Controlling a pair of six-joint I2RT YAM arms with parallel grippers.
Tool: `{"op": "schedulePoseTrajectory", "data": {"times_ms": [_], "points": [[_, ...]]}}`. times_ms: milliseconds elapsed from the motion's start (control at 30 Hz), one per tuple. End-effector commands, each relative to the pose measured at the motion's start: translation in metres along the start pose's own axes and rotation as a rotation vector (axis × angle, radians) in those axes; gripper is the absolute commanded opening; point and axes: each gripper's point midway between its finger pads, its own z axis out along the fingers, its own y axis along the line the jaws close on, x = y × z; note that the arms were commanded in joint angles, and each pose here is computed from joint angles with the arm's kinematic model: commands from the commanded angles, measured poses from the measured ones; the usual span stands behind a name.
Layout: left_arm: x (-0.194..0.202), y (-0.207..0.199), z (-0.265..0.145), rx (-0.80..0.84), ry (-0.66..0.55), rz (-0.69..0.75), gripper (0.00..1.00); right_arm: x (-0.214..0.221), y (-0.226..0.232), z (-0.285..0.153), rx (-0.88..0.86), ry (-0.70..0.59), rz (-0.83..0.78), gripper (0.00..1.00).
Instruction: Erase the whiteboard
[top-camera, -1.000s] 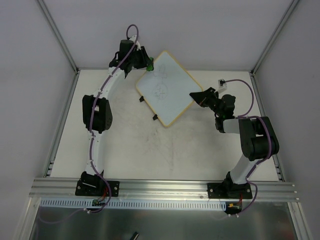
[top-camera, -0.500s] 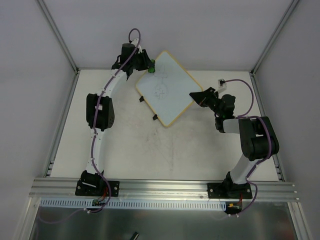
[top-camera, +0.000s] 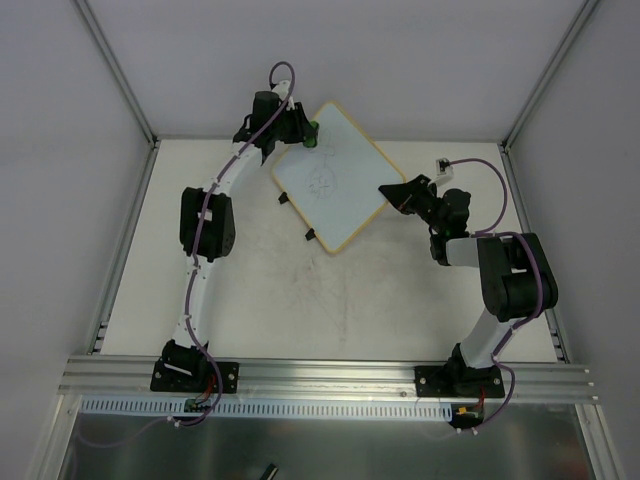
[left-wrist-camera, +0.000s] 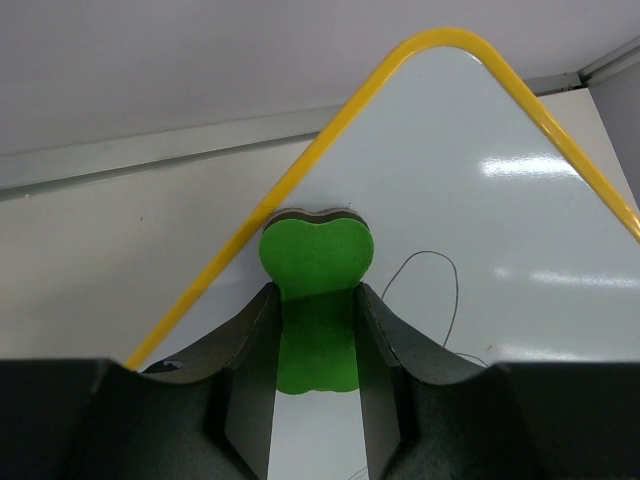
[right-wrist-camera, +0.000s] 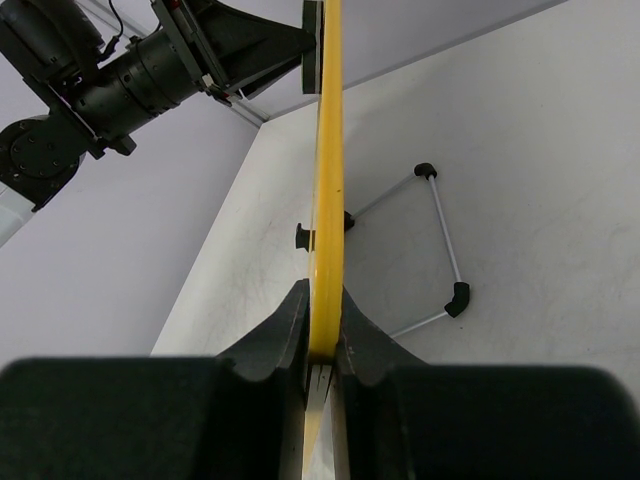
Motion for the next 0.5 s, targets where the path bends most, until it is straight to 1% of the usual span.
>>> {"op": "schedulePoseTrajectory", "data": {"times_ms": [0, 233, 467], "points": [[-0.018, -0.028, 0.007, 0.053, -0.072, 0.09, 0.0, 0.005, 0.013, 0.008, -0.073, 0.021, -0.102, 0.0], [-0.007, -0.035, 0.012, 0.074, -0.051, 0.098, 0.0, 0.008, 0.012, 0.009, -0.075, 0.029, -0.098, 0.0], [0.008, -0.06, 0.014, 0.134, -0.016, 0.116, 0.0, 0.008, 0.012, 0.009, -0.077, 0.031, -0.099, 0.0]]}}
